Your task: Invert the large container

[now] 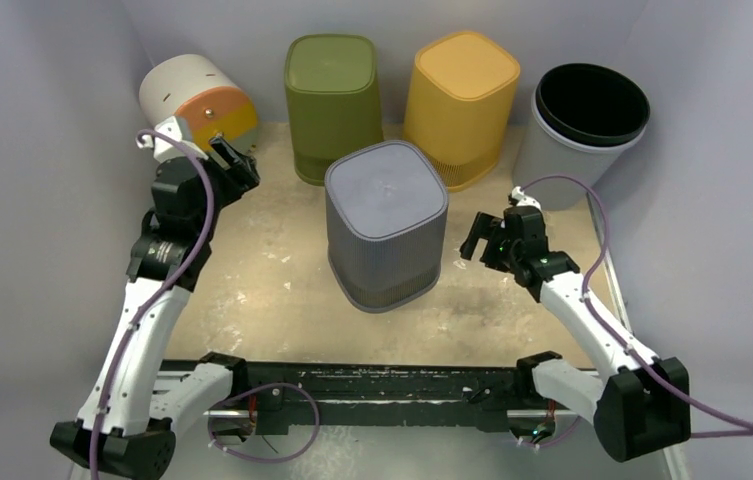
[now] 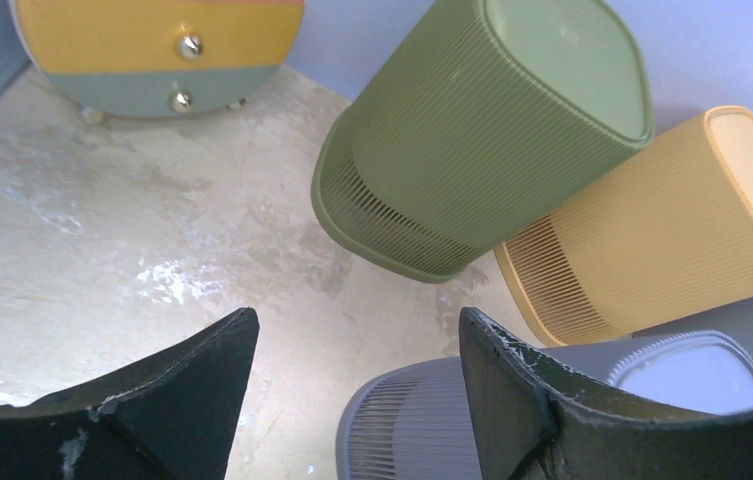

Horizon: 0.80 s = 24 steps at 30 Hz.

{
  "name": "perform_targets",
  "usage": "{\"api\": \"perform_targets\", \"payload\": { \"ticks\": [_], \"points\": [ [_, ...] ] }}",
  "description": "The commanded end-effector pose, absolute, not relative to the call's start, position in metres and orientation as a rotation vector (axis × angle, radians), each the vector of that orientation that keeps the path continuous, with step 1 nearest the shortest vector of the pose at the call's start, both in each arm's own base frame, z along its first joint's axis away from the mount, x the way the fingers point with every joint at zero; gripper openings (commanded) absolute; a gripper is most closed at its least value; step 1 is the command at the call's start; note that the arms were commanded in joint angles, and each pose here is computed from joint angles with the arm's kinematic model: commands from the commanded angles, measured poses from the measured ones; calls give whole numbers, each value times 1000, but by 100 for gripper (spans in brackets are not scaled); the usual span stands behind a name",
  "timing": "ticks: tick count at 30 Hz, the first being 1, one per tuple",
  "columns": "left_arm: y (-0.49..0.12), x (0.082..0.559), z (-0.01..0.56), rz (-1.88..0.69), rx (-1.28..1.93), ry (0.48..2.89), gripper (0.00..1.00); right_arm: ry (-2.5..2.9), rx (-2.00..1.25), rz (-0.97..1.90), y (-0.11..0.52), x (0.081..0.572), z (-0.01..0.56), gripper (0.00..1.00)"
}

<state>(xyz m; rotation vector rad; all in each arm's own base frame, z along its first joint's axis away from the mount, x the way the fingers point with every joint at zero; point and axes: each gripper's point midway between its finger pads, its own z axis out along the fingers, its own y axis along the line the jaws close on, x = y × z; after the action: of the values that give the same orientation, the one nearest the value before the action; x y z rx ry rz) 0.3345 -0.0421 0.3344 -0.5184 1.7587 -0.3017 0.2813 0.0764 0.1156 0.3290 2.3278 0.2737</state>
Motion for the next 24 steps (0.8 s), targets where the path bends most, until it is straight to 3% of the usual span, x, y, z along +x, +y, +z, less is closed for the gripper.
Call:
{"api": "perform_targets", "payload": {
  "ticks": [1,12,24],
  "points": [
    [-31,313,364,-241,-450,1737,71,2334,310,357,106,291,102,100],
    [-44,278,430,-361,-303,1560,71,2414,119,590,232,321,75,100],
    [-61,232,509,-517,-158,1322,72,2360,-144,831,430,392,84,100]
  ]
}}
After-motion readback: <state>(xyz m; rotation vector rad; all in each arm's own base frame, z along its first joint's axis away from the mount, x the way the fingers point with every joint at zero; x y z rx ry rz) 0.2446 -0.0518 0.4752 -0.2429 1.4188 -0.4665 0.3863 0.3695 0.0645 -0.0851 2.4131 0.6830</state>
